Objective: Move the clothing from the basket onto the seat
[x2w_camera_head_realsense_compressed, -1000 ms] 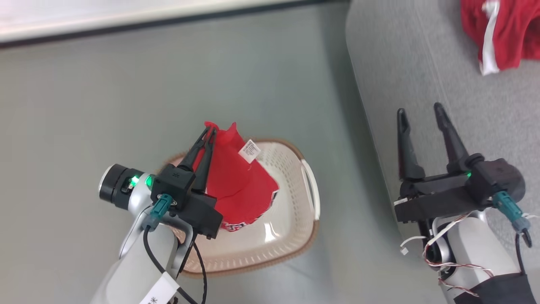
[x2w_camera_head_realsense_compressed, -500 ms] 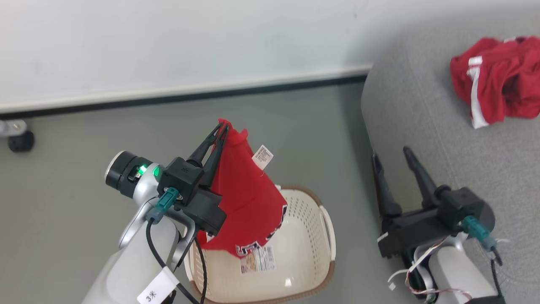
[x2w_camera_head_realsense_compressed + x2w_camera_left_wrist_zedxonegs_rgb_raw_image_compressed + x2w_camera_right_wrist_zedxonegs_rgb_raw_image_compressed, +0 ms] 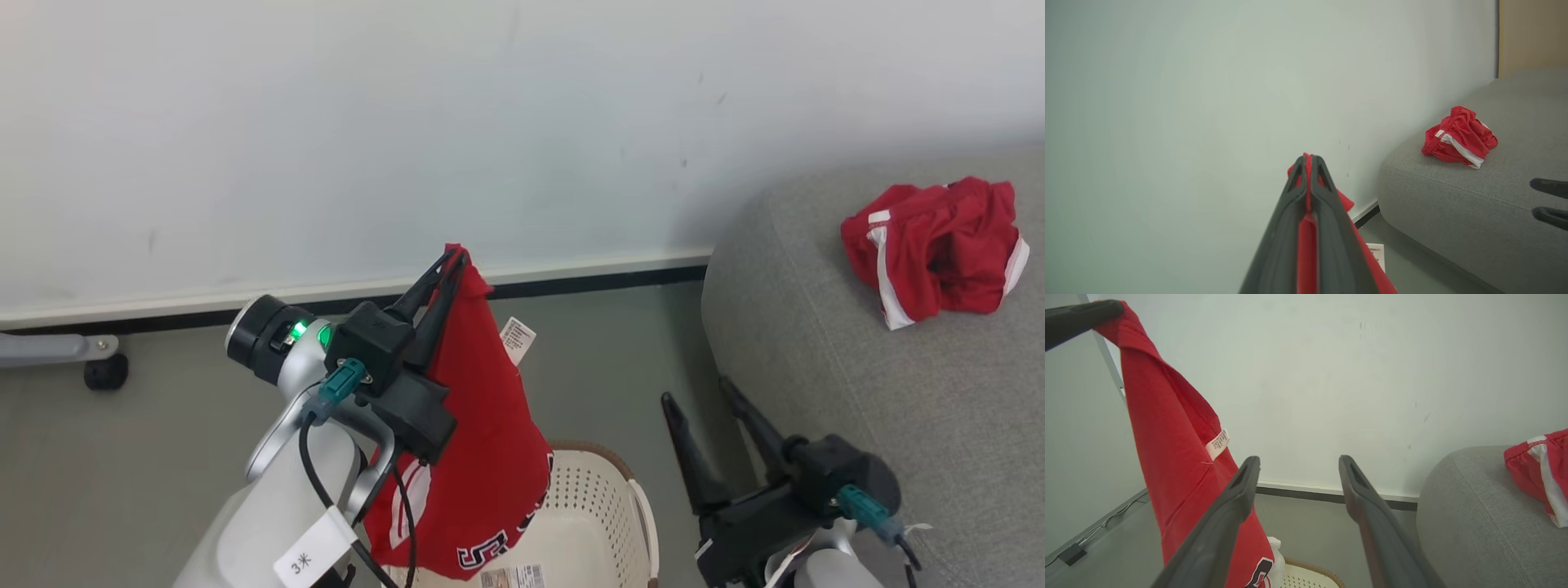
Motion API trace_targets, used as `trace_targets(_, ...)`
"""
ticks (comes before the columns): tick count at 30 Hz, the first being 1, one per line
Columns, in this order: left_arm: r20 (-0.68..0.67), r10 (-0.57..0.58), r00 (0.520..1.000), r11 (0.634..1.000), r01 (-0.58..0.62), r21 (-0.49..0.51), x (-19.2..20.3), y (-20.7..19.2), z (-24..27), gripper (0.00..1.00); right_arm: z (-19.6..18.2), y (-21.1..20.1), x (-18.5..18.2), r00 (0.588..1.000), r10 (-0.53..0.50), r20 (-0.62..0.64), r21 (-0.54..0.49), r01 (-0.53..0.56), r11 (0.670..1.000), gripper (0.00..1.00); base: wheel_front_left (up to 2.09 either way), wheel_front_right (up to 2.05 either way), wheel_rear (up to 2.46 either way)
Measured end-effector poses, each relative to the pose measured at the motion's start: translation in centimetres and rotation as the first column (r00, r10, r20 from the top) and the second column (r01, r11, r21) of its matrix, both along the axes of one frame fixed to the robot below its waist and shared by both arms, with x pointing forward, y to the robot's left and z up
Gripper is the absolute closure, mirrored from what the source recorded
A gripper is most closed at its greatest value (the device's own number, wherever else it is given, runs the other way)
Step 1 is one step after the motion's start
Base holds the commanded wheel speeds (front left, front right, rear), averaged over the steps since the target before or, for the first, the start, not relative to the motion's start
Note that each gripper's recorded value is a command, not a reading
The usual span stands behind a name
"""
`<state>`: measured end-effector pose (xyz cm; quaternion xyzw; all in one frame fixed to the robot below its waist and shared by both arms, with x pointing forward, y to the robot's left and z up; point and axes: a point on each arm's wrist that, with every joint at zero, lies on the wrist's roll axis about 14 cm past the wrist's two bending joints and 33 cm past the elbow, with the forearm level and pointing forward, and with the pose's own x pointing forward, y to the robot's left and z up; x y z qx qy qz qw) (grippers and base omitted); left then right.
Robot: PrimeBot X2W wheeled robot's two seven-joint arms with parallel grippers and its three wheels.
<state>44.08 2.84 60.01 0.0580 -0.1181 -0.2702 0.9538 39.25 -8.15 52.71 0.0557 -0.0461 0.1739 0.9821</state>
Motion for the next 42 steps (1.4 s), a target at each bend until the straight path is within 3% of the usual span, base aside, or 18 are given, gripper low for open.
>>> trace_targets(9, 0.066, -0.028, 0.997, 1.000, 0.029, -0.012, -1.3, -1.0, 3.6, 1.00, 0.9, 4.3, -0.7, 0.985, 0.172, 0.016, -0.099, -0.170, 0.981, 0.00, 0.00, 0.00, 0.00)
trace_targets(17, 0.117, -0.058, 0.991, 0.998, 0.060, -0.008, -1.7, -2.0, 6.4, 1.00, -0.3, 7.6, -0.4, 0.956, 0.291, -0.041, -0.194, -0.293, 0.936, 0.00, 0.00, 0.00, 0.00)
trace_targets(24, 0.137, -0.067, 0.988, 0.998, 0.068, -0.001, -2.2, -2.3, 7.8, 1.00, -1.1, 8.9, 0.2, 0.940, 0.333, -0.075, -0.254, -0.341, 0.905, 0.00, 0.00, 0.00, 0.00)
trace_targets(30, 0.148, -0.078, 0.986, 0.997, 0.078, 0.003, -2.7, -2.3, 8.5, 1.00, -1.2, 11.0, 0.3, 0.910, 0.405, -0.085, -0.322, -0.410, 0.854, 0.00, 0.00, 0.00, 0.00)
trace_targets(41, 0.138, -0.104, 0.985, 0.994, 0.107, -0.013, -3.1, -3.0, 9.1, 1.00, -0.6, 13.1, 1.5, 0.882, 0.463, -0.090, -0.395, -0.458, 0.796, 0.00, 0.00, 0.00, 0.00)
trace_targets(42, 0.130, -0.106, 0.986, 0.994, 0.109, -0.016, -3.1, -3.0, 9.0, 1.00, -0.8, 13.3, 1.5, 0.878, 0.469, -0.098, -0.395, -0.467, 0.791, 0.49, 0.00, 0.00, 0.00)
